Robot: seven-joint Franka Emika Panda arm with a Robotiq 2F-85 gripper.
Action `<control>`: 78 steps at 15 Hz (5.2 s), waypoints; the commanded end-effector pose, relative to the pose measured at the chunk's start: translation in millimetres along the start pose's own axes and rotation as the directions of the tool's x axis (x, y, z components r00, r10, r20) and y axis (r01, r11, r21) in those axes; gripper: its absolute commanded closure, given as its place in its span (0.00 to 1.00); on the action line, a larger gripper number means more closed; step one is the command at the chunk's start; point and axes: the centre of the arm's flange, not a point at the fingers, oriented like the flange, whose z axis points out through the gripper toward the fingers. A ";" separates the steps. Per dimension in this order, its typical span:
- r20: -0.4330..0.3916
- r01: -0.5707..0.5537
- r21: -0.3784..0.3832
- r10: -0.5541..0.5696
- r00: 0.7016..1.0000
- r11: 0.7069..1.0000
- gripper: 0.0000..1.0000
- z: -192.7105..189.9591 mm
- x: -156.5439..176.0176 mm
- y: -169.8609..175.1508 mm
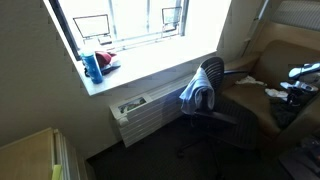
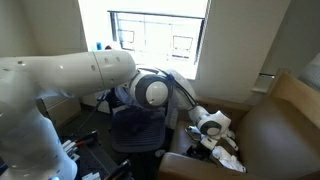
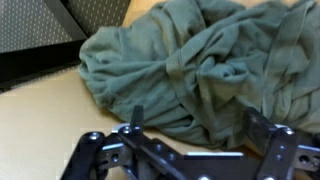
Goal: Move the black cloth from the brown couch to the black chair then move the blue cloth from the black chair to the brown couch
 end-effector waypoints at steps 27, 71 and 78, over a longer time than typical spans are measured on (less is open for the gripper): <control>-0.061 -0.020 -0.153 0.011 0.998 0.988 1.00 48.7 -12.4 28.5; 0.066 0.821 0.514 -0.966 0.249 0.247 0.98 -474.1 -232.4 332.8; 0.344 0.914 0.379 -0.939 0.005 0.144 0.98 -400.6 -311.9 381.2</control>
